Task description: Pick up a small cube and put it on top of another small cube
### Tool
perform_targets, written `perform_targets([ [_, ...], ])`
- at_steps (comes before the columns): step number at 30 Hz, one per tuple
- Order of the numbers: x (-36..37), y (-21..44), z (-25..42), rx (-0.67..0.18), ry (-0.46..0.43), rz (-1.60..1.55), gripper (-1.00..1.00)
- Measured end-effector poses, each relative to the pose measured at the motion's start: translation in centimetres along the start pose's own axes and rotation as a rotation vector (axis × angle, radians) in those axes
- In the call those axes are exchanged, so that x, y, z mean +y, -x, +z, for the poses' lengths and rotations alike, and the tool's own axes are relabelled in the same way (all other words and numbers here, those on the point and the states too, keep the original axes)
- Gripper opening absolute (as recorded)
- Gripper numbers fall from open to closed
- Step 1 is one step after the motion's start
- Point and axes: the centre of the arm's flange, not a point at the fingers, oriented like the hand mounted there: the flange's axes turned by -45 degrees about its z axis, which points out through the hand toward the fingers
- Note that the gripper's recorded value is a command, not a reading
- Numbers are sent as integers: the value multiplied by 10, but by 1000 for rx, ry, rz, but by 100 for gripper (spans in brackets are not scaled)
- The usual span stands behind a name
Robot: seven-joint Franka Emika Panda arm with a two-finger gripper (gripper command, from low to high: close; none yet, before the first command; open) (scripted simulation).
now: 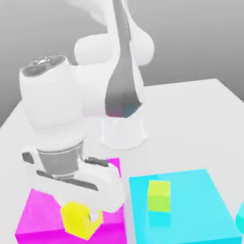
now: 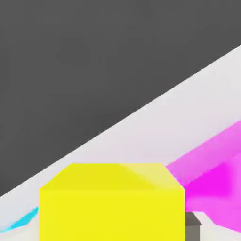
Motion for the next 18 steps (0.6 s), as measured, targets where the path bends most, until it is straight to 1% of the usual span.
perform_targets([
  [5,-109,56,5,-27,15,-128,-100],
  [10,-206,140,3,-37,27,-256,-100],
  [12,-228,171,19,-39,42,-296,-100],
  [15,-232,182,60,-39,47,-308,-100],
  [16,-231,183,69,-39,48,-310,100],
  [18,-231,183,69,-39,48,-310,100],
])
